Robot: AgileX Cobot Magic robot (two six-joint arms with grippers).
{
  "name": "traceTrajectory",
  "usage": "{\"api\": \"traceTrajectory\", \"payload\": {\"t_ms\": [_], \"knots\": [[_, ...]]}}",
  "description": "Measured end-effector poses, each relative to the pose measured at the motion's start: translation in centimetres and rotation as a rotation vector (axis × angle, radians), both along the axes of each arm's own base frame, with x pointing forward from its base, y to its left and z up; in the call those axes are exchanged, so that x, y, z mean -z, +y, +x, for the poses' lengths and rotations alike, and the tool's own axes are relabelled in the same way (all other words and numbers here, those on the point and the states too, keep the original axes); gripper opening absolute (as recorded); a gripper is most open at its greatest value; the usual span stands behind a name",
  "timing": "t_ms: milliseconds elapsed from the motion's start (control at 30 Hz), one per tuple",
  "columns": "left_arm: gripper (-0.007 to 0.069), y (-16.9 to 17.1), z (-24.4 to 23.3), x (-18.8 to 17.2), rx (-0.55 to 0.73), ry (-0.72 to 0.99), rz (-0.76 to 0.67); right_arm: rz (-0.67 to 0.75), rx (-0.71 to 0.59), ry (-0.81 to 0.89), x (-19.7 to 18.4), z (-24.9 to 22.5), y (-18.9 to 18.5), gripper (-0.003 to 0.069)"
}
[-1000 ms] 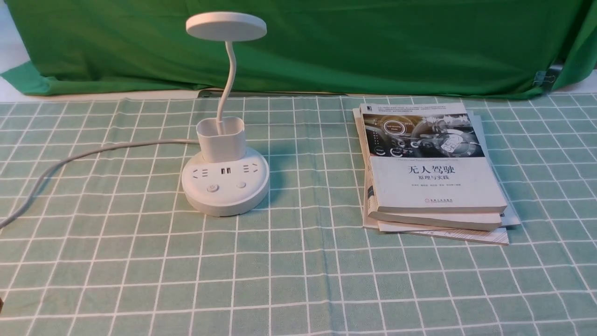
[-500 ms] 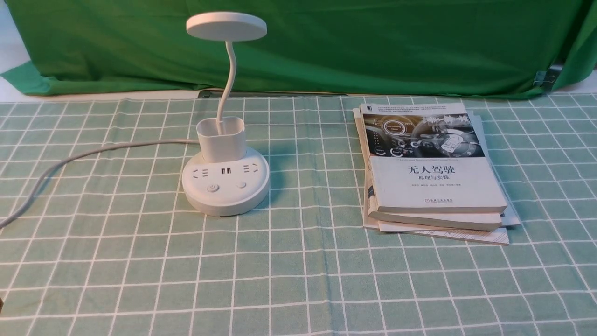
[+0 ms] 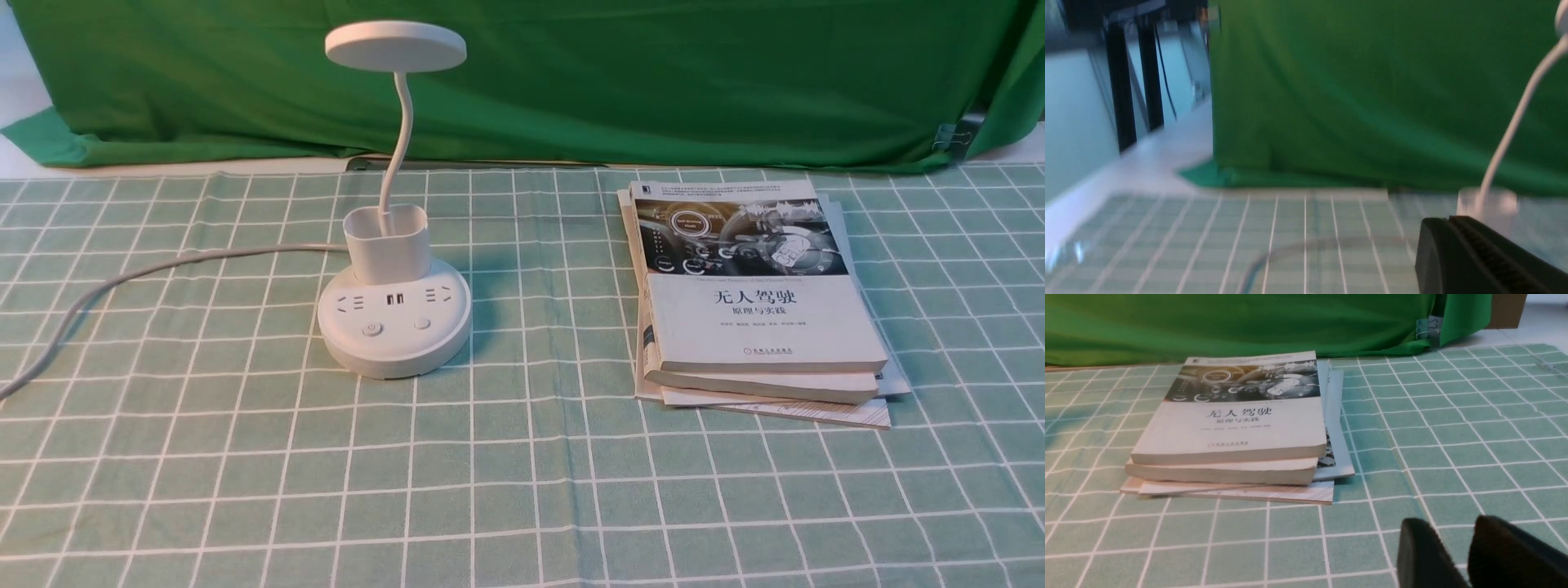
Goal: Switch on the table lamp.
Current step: 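Press the power button on the lamp base to turn the lamp on with the left gripper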
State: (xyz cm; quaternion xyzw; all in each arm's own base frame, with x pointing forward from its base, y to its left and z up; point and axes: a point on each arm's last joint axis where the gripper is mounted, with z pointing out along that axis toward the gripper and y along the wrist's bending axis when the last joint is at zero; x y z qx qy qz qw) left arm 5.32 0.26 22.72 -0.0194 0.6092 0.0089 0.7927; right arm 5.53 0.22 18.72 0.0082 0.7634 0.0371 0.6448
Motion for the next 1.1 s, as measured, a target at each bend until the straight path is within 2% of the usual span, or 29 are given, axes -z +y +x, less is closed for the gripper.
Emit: {"api": "traceTrajectory", "payload": {"t_ms": [33, 100, 133, 200, 333, 467, 500, 600, 667, 700, 800, 867, 1000, 1033, 1067, 1100], "knots": [[0.0021, 0.0, -0.5, -1.3, -0.008, -0.152, 0.008, 0.0, 0.0, 0.0, 0.0, 0.0, 0.0, 0.0239], [0.0021, 0.1, -1.1, -2.5, -0.014, -0.295, 0.013, 0.0, 0.0, 0.0, 0.0, 0.0, 0.0, 0.0239], [0.0021, 0.1, -1.1, -2.6, -0.015, -0.309, 0.014, 0.0, 0.0, 0.0, 0.0, 0.0, 0.0, 0.0239], [0.0021, 0.1, -2.1, -3.8, -0.023, -0.477, 0.021, 0.0, 0.0, 0.0, 0.0, 0.0, 0.0, 0.0239], [0.0021, 0.1, -3.3, -4.9, -0.026, -0.664, 0.026, 0.0, 0.0, 0.0, 0.0, 0.0, 0.0, 0.0239], [0.0021, 0.0, -4.1, -6.1, 0.053, -0.762, -0.08, 0.0, 0.0, 0.0, 0.0, 0.0, 0.0, 0.0239], [0.0021, -0.1, -4.7, -8.0, 0.106, -0.766, -0.127, 0.0, 0.0, 0.0, 0.0, 0.0, 0.0, 0.0239], [0.0021, -0.3, -5.7, -11.2, 0.129, -0.747, -0.136, 0.0, 0.0, 0.0, 0.0, 0.0, 0.0, 0.0239], [0.0021, -0.3, -5.7, -14.9, 0.116, -0.569, -0.146, 0.0, 0.0, 0.0, 0.0, 0.0, 0.0, 0.0239], [0.0021, -0.3, -6.0, -15.5, 0.115, -0.566, -0.142, 0.0, 0.0, 0.0, 0.0, 0.0, 0.0, 0.0239], [0.0021, -0.2, -2.8, -16.8, 0.056, -0.228, -0.111, 0.0, 0.0, 0.001, 0.0, 0.0, 0.0, 0.0239], [0.0021, 0.0, 0.7, -15.1, 0.039, 0.029, -0.145, 0.0, 0.0, 0.001, 0.0, 0.0, 0.0, 0.0239], [0.0021, 0.1, 5.8, -11.1, 0.031, 0.374, -0.237, 0.0, 0.0, 0.001, 0.0, 0.0, 0.0, 0.0239], [0.0021, 0.0, 6.3, -10.5, 0.035, 0.416, -0.253, 0.0, 0.0, 0.001, 0.0, 0.0, 0.0, 0.0239], [0.0021, -0.5, 9.0, -8.4, 0.062, 0.587, -0.273, 0.0, 0.0, 0.001, 0.0, 0.0, 0.0, 0.0239], [0.0021, -0.8, 9.7, -7.9, 0.084, 0.634, -0.294, 0.0, 0.0, 0.001, 0.0, 0.0, 0.0, 0.0239]]}}
